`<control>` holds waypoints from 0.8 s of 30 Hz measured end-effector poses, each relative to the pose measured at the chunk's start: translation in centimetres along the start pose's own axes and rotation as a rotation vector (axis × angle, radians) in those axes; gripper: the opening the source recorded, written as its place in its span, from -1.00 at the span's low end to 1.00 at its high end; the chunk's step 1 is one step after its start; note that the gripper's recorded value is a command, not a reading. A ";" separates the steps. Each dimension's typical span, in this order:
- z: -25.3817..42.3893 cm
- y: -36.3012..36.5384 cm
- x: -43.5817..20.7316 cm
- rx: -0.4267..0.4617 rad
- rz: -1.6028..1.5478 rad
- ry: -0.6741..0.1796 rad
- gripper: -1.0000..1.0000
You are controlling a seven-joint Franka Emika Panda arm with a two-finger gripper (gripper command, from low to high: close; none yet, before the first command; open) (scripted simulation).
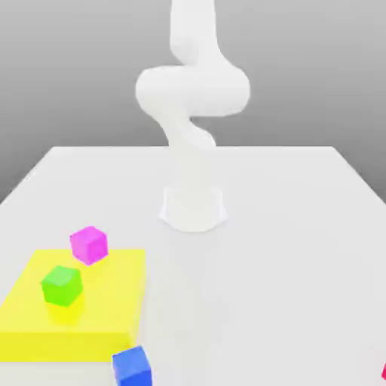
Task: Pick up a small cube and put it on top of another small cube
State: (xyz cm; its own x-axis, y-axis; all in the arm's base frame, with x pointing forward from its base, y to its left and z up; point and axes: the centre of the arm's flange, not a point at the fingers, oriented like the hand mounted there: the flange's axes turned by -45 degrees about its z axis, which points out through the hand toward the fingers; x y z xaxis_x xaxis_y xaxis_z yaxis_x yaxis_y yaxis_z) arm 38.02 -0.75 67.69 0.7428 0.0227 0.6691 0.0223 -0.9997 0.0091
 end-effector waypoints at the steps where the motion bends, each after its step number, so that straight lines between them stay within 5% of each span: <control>1: 2.1 0.3 0.0 0.004 -0.016 -0.029 0.00; 12: 22.3 3.7 -5.1 0.055 -0.171 -0.318 0.00; 24: 39.4 7.3 -19.3 0.128 -0.331 -0.629 0.00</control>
State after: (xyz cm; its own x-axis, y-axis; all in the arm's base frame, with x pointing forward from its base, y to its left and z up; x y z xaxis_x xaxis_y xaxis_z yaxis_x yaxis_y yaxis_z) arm 50.26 -8.12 25.56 0.9273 0.3630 0.0916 0.3623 -0.9317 0.0246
